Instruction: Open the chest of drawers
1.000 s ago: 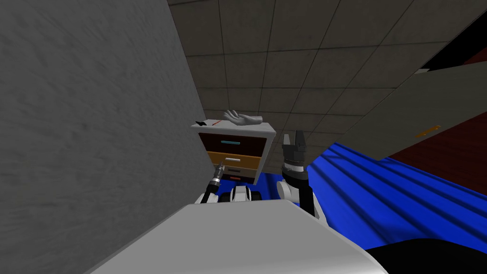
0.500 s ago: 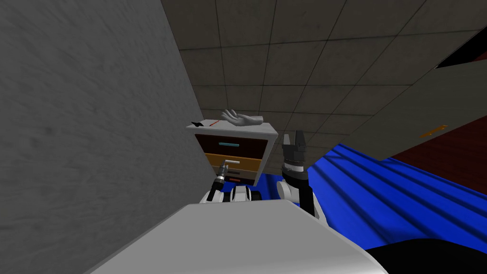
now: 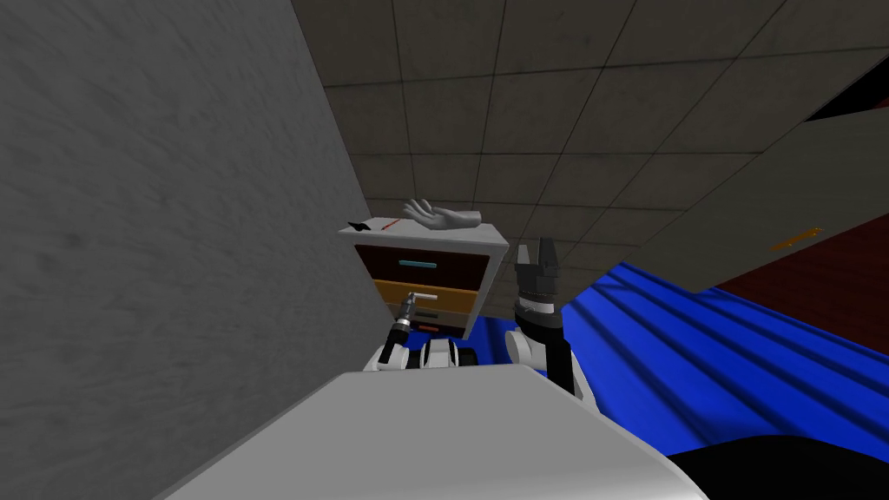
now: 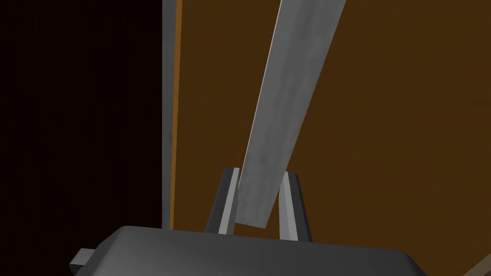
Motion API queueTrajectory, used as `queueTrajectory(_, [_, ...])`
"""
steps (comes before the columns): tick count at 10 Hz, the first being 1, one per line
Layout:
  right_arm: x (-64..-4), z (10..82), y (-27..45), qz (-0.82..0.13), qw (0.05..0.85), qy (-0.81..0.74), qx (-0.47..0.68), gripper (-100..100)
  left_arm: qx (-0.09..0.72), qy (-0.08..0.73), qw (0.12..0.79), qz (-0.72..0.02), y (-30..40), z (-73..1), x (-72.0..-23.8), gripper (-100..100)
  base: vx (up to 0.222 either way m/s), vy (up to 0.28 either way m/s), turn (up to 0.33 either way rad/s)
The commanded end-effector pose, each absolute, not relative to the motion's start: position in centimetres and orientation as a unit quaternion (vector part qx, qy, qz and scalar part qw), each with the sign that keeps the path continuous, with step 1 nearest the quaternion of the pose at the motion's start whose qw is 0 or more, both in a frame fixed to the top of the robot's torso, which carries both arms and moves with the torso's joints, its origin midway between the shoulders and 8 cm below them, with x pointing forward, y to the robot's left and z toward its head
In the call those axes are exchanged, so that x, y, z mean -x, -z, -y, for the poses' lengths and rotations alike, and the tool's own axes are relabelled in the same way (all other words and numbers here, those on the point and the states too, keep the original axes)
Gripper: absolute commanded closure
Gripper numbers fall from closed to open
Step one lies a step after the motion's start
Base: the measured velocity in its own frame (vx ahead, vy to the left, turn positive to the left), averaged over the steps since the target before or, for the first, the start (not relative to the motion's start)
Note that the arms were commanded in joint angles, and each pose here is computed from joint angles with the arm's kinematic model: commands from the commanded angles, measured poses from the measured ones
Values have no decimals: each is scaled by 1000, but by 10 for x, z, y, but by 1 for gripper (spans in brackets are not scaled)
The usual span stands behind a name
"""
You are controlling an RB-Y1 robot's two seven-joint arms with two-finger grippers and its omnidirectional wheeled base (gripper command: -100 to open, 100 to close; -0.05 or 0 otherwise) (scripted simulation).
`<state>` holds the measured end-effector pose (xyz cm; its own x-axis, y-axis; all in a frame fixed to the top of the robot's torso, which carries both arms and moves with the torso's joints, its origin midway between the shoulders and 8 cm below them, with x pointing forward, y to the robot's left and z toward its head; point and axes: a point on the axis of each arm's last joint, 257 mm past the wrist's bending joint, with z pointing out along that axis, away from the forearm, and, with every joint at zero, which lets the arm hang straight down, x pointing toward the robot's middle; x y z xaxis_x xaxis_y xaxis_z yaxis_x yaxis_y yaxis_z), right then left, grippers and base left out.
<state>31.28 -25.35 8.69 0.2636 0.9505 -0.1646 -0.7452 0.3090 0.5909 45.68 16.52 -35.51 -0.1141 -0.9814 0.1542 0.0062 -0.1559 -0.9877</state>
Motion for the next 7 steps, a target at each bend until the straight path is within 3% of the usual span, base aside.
queueTrajectory(1, [-313, 253, -87, -253, 768, -552, -203, 0, 503, 571, 433, -483, 352, -163, -457, 100, -185, 38, 16])
queueTrajectory(3, [-313, 253, -87, -253, 768, -552, -203, 0, 501, 573, 432, -484, 349, -161, -458, 100, -222, 6, 38])
queueTrajectory(7, [-313, 253, -87, -253, 768, -552, -203, 0, 502, 571, 429, -488, 352, -162, -450, 100, -148, 31, 13])
